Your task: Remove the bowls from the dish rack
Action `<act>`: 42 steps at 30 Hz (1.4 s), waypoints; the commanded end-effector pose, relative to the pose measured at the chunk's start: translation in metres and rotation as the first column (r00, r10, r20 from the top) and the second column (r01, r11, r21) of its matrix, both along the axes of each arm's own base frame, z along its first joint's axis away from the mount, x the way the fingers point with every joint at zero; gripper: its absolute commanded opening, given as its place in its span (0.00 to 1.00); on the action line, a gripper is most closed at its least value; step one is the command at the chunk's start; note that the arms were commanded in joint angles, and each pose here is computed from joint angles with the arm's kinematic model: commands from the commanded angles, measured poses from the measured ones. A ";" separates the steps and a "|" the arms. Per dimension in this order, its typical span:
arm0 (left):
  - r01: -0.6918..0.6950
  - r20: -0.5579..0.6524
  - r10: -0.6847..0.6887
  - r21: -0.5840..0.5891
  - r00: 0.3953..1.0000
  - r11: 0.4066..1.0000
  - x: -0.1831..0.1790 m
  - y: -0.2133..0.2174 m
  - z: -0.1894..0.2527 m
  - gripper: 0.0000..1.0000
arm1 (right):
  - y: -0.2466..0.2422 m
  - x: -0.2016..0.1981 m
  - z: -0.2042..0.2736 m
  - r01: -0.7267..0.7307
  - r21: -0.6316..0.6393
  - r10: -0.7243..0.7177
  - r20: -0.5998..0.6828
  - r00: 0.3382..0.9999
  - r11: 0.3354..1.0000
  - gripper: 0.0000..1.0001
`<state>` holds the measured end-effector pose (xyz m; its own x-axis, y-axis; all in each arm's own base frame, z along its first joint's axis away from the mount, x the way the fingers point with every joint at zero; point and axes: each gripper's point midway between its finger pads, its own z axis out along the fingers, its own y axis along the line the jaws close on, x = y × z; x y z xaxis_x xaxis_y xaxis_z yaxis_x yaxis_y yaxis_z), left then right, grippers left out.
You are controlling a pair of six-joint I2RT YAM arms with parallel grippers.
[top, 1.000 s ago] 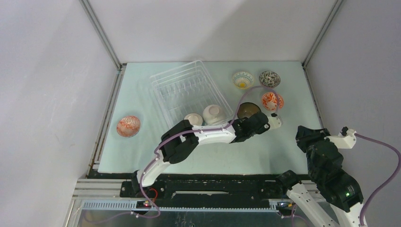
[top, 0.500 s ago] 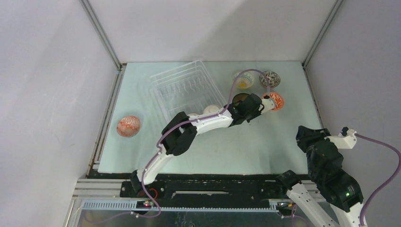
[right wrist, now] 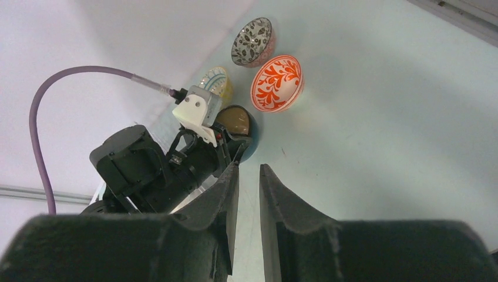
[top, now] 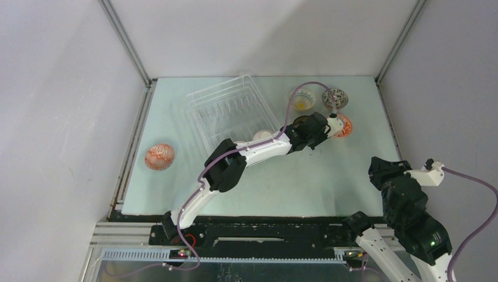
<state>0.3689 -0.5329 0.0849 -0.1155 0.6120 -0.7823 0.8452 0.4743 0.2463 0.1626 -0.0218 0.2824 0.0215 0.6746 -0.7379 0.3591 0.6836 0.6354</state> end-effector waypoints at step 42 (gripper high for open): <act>-0.576 -0.294 0.496 -0.463 0.817 0.674 -0.041 0.252 0.225 0.71 | 0.131 0.133 -0.132 -0.397 0.095 0.406 -0.320 0.856 0.913 0.99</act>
<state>0.3440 -0.3098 0.2930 -0.4195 0.0842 -0.9039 0.4645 0.8754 -0.1341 0.2679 0.0944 0.1365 -0.5155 0.6185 -0.5931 0.3531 0.7839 0.5107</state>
